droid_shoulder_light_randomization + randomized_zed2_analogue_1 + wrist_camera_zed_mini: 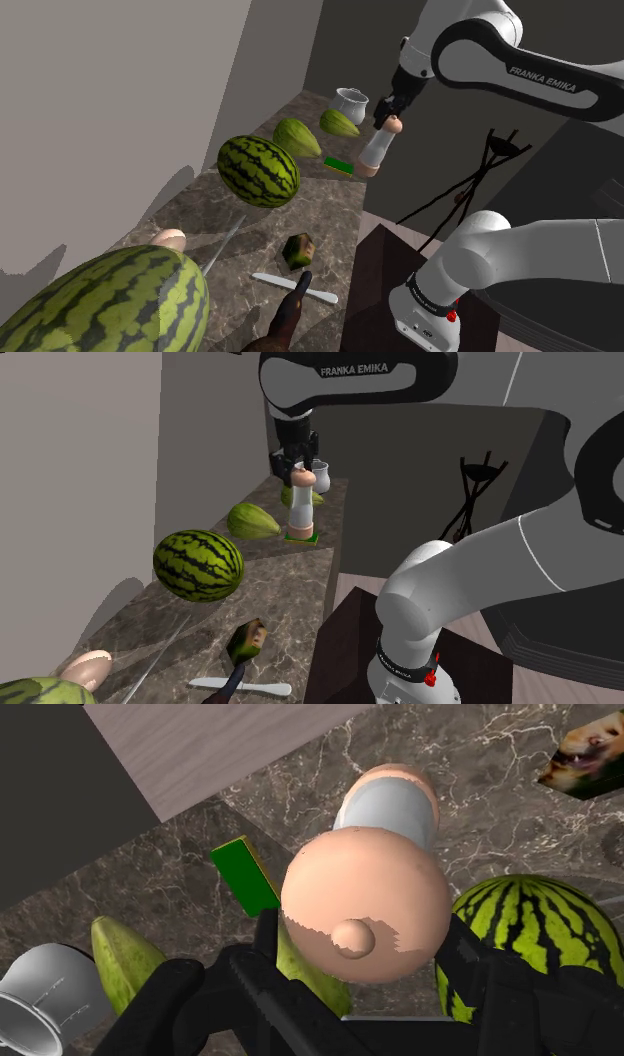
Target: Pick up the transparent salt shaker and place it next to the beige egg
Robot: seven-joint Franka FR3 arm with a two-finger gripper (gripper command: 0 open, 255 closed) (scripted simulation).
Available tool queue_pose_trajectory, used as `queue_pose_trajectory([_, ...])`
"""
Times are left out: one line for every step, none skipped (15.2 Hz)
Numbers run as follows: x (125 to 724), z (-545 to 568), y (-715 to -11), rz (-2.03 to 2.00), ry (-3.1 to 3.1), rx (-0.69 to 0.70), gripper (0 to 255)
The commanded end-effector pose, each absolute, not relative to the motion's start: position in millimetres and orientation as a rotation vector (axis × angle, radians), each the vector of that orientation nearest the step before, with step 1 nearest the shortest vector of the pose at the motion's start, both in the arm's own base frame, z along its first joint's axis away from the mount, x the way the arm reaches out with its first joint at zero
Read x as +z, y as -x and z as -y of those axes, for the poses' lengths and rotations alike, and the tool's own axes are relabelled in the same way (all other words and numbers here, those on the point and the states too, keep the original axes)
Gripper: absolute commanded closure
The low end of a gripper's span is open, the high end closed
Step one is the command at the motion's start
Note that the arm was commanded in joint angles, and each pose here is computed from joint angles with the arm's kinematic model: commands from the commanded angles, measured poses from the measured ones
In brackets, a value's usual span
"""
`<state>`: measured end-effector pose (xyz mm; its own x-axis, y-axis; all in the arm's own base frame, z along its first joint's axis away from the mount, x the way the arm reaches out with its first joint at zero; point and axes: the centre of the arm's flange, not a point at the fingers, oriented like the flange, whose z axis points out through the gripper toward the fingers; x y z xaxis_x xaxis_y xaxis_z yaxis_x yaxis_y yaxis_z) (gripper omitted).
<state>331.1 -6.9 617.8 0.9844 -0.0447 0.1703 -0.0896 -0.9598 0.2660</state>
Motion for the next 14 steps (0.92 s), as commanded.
queue_pose_trajectory([628.8,6.5,-332.0,0.099,-2.854,0.236,255])
queue_pose_trajectory([634.1,6.5,-332.0,0.099,-2.854,0.236,255])
queue_pose_trajectory([639.3,6.5,-332.0,0.099,-2.854,0.236,255])
queue_pose_trajectory([644.6,6.5,-332.0,0.099,-2.854,0.236,255])
queue_pose_trajectory([649.9,6.5,-332.0,0.099,-2.854,0.236,255])
queue_pose_trajectory([652.8,6.5,-332.0,0.099,-2.854,0.236,255])
queue_pose_trajectory([652.9,-4.5,-339.3,0.099,-2.854,0.236,255])
queue_pose_trajectory([653.0,-15.6,-346.5,0.099,-2.854,0.236,255])
queue_pose_trajectory([653.1,-26.6,-353.7,0.099,-2.854,0.236,255])
queue_pose_trajectory([653.1,-37.6,-360.9,0.099,-2.854,0.236,255])
queue_pose_trajectory([653.2,-48.7,-368.2,0.099,-2.854,0.236,255])
queue_pose_trajectory([653.3,-59.7,-375.4,0.099,-2.854,0.236,255])
queue_pose_trajectory([653.3,-70.8,-382.6,0.099,-2.854,0.236,255])
queue_pose_trajectory([653.4,-81.8,-389.9,0.099,-2.854,0.236,255])
